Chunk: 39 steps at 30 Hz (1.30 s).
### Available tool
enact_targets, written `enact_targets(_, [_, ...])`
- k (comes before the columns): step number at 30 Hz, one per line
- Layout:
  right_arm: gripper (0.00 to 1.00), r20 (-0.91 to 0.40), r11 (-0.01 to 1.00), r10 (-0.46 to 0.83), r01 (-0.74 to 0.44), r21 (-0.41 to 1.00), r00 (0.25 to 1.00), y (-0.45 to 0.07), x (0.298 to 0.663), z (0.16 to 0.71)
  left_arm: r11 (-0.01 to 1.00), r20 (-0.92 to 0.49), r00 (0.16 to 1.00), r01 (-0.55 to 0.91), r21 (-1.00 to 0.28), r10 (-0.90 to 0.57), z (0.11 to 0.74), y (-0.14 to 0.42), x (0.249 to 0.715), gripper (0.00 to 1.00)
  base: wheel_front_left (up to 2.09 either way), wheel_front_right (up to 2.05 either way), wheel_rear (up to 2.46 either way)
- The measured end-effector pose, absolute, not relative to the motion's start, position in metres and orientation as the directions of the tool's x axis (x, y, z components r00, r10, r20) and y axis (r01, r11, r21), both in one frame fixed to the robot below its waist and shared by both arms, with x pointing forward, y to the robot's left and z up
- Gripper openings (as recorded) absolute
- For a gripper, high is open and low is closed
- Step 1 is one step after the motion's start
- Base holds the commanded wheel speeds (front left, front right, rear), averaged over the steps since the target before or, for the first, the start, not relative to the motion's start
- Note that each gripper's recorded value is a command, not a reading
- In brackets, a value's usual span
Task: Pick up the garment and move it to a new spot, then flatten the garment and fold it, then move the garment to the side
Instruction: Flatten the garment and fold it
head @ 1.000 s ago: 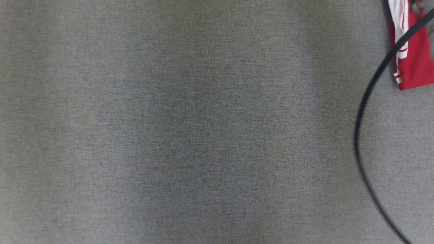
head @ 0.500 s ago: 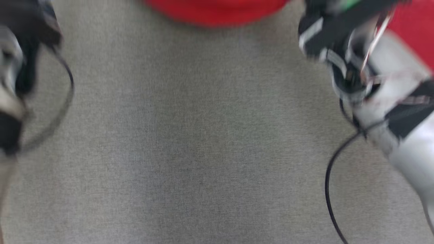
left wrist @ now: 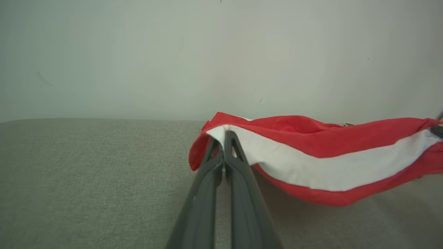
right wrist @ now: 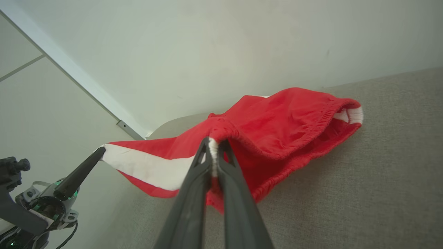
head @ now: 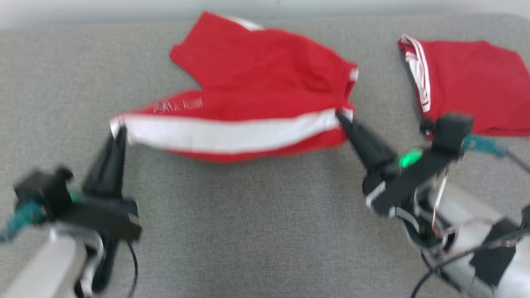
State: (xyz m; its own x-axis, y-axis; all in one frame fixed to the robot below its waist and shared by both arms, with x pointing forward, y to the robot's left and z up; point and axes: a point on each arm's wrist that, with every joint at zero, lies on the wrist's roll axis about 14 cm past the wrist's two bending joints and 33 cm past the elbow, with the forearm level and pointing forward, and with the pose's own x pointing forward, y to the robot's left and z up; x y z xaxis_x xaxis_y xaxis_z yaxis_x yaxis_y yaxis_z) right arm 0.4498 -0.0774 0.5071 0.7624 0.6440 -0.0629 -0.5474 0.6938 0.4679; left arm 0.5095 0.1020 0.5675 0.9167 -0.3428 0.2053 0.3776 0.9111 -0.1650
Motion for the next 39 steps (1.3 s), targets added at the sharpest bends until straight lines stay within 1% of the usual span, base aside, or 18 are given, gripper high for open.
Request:
enact_targets(2, [0.0, -0.076, 0.684, 0.656, -0.548, 0.482, 0.751, -0.075, 0.434, 0.502, 0.914, 0.178, 0.926, 0.364, -0.18, -0.334, 0.559, 0.104, 0.494, 0.0, 0.0, 0.0, 0.0])
enact_targets(4, [0.0, -0.093, 0.685, 0.66, -0.547, 0.482, 0.746, -0.077, 0.42, 0.497, 0.925, 0.15, 0.936, 0.342, -0.166, -0.319, 0.551, 0.11, 0.481, 0.0, 0.0, 0.0, 0.0])
enact_targets(8, [0.0, -0.143, 0.69, 0.663, -0.526, 0.497, 0.735, -0.08, 0.389, 0.48, 0.924, 0.11, 0.937, 0.347, -0.159, -0.332, 0.54, 0.108, 0.451, 0.0, 0.0, 0.0, 0.0])
enact_targets(12, [0.0, -0.184, 0.716, 0.635, -0.481, 0.506, 0.751, -0.094, 0.369, 0.466, 0.929, 0.071, 0.946, 0.324, -0.177, -0.317, 0.528, 0.111, 0.427, 0.0, 0.0, 0.0, 0.0])
enact_targets(14, [0.0, -0.201, 0.719, 0.623, -0.452, 0.527, 0.756, -0.098, 0.356, 0.459, 0.935, 0.06, 0.949, 0.316, -0.161, -0.31, 0.524, 0.113, 0.415, 0.0, 0.0, 0.0, 0.0])
enact_targets(17, [0.0, -0.225, 0.721, 0.615, -0.424, 0.548, 0.756, -0.101, 0.339, 0.45, 0.931, 0.042, 0.955, 0.295, -0.214, -0.293, 0.519, 0.111, 0.395, 0.0, 0.0, 0.0, 0.0])
enact_targets(19, [0.0, -0.232, 0.72, 0.615, -0.417, 0.555, 0.754, -0.102, 0.33, 0.448, 0.935, 0.015, 0.961, 0.272, -0.226, -0.276, 0.511, 0.115, 0.384, 0.0, 0.0, 0.0, 0.0])
enact_targets(27, [0.0, -0.308, 0.702, 0.653, -0.4, 0.59, 0.691, -0.095, 0.287, 0.432, 0.947, -0.056, 0.973, 0.205, -0.246, -0.225, 0.49, 0.129, 0.351, 0.0, 0.0, 0.0, 0.0])
enact_targets(31, [0.0, -0.321, 0.693, 0.663, -0.391, 0.606, 0.676, -0.093, 0.277, 0.432, 0.95, -0.056, 0.975, 0.194, -0.244, -0.214, 0.488, 0.133, 0.347, 0.0, 0.0, 0.0, 0.0])
enact_targets(36, [0.0, -0.239, 0.687, 0.636, -0.398, 0.608, 0.734, -0.095, 0.291, 0.454, 0.948, -0.004, 0.973, 0.225, -0.226, -0.232, 0.502, 0.133, 0.358, 0.0, 0.0, 0.0, 0.0])
enact_targets(39, [0.0, -0.179, 0.679, 0.618, -0.405, 0.612, 0.766, -0.093, 0.302, 0.469, 0.942, 0.056, 0.956, 0.293, -0.164, -0.288, 0.522, 0.128, 0.376, 0.0, 0.0, 0.0, 0.0])
